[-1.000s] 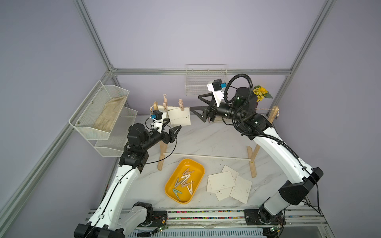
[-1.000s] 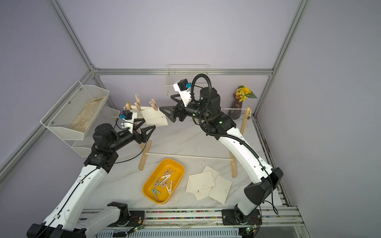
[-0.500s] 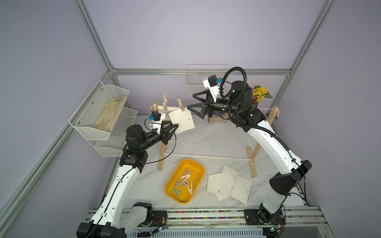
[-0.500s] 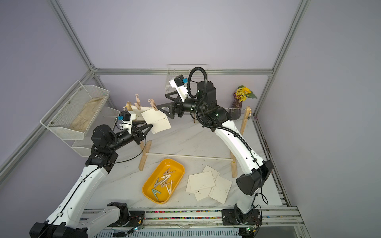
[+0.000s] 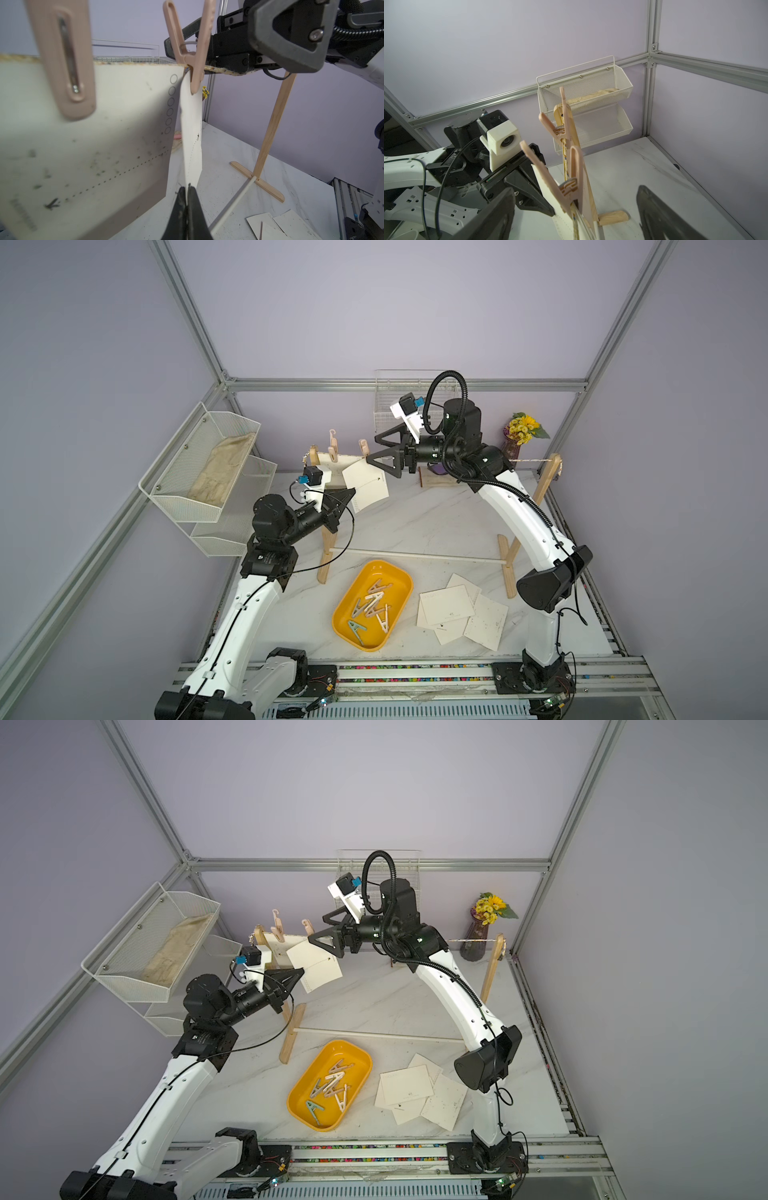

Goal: Remove the postcards from the strings
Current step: Remove the clamp from the clothesline.

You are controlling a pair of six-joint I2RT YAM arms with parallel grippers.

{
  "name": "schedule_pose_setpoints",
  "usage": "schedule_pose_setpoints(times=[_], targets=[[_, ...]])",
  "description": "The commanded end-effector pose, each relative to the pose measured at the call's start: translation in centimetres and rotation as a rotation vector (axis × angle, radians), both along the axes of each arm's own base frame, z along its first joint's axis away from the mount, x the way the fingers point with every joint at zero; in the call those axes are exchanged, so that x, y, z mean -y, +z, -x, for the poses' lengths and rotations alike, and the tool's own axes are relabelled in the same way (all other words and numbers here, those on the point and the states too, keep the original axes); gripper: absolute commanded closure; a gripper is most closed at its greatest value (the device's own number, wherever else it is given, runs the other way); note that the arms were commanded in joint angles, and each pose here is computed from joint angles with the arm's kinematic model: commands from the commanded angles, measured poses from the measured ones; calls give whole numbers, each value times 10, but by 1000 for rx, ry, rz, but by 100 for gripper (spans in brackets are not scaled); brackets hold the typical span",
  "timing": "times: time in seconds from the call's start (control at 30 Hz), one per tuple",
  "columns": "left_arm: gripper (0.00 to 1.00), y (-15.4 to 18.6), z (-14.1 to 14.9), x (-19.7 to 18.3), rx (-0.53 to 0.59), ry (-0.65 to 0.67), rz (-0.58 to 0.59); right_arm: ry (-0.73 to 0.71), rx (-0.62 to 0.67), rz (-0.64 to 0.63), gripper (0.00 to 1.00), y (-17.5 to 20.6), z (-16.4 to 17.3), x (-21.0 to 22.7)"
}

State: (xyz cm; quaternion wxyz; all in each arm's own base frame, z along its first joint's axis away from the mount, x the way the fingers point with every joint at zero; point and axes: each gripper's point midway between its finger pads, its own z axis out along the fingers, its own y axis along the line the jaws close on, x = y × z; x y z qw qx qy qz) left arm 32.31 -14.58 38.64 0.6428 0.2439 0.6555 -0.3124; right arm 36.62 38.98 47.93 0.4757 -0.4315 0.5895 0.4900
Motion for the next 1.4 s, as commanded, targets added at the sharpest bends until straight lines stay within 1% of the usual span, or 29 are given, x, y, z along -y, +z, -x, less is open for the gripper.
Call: schedule_pose_setpoints(times=[0.0, 0.23, 0.27, 0.37, 0.5, 0.53, 0.7, 0.8, 0.93, 0.97, 1.0, 1.03, 1.13, 1.17, 1.27, 1.37], targets=[[100, 3, 4, 0, 25, -14, 24, 80, 33, -10, 10, 6, 10, -2], [100, 3, 3, 1, 10, -23, 38, 143, 40, -20, 21, 2, 13, -12], [100, 3, 3, 1, 10, -25, 38, 145, 39, -19, 24, 1, 13, -13], [100, 2, 1, 1, 7, -26, 37, 153, 42, -17, 31, -1, 14, -16], [100, 0, -1, 2, 0, -28, 37, 184, 69, -34, 34, 1, 20, -21], [100, 0, -1, 2, -22, -29, 56, 191, 74, -38, 35, 2, 22, -23], [100, 1, -2, 2, -25, -29, 61, 241, 93, -50, 40, 2, 33, -35], [100, 0, -2, 2, -29, -29, 61, 252, 96, -52, 46, 0, 34, -39], [100, 1, -2, 2, -30, -31, 64, 248, 106, -57, 47, 0, 34, -41], [100, 0, -1, 2, -32, -32, 64, 242, 105, -55, 46, 0, 33, -41], [100, 0, -1, 2, -31, -32, 64, 229, 107, -51, 39, -1, 31, -42], [100, 0, -1, 2, -31, -33, 65, 212, 111, -45, 37, -3, 28, -41], [100, 0, 0, 2, -30, -34, 68, 200, 120, -45, 37, -2, 26, -41], [100, 0, -1, 2, -32, -34, 68, 203, 120, -47, 39, -2, 26, -41], [100, 0, -1, 3, -33, -37, 70, 209, 124, -60, 48, 0, 27, -42], [100, 0, -1, 3, -34, -37, 71, 207, 132, -71, 52, 3, 27, -42]])
